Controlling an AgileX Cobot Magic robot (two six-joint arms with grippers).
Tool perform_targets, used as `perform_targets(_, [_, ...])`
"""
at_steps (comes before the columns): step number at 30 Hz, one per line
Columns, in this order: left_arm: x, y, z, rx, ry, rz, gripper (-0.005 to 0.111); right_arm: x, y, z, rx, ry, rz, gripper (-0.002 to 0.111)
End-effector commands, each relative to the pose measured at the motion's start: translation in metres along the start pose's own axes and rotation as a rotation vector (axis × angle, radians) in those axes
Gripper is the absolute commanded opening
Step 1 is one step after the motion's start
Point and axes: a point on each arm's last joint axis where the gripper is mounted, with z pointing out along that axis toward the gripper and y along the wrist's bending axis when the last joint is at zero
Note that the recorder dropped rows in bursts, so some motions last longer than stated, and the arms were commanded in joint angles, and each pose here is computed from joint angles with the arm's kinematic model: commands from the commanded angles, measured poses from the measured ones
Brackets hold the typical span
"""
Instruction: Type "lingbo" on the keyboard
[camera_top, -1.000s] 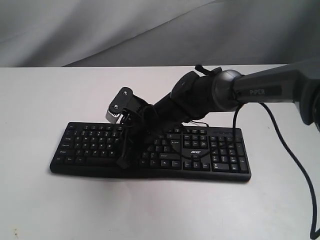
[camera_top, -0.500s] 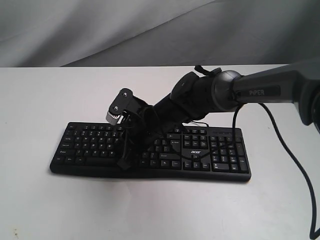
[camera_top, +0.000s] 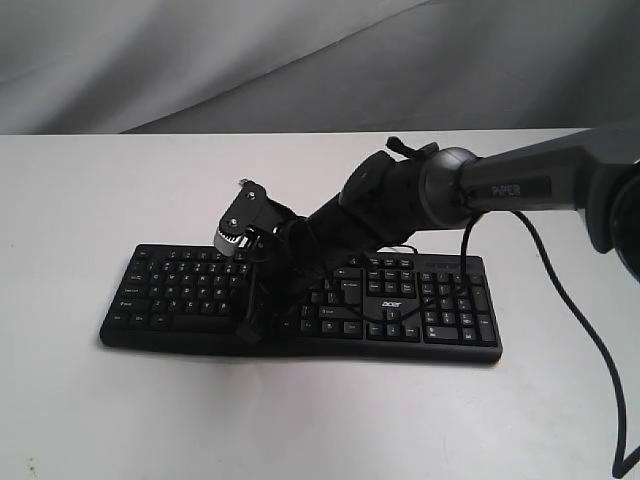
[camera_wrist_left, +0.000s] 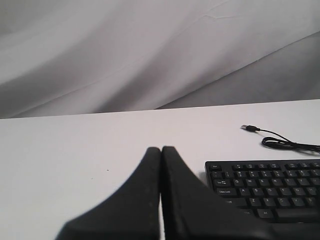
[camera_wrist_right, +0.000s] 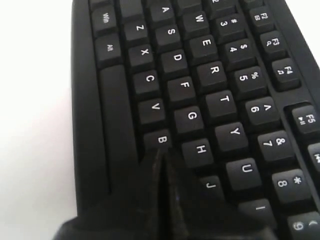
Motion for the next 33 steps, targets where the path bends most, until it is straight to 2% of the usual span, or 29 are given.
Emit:
perform_targets(1, [0.001,0.0,0.0,0.006,-0.006,-0.001,0.001,-0.006,0.0,-0.004,0.024,-0.015,-0.018,0.0])
perform_targets(10, [0.001,0.0,0.0,0.006,-0.006,-0.001,0.001,-0.036,-0.005,-0.01,0.047,-0.07,-0.039,0.0])
perform_targets(33, [0.001,0.0,0.0,0.006,-0.006,-0.001,0.001,-0.03,-0.006,0.01,0.058,-0.089,0.027,0.0])
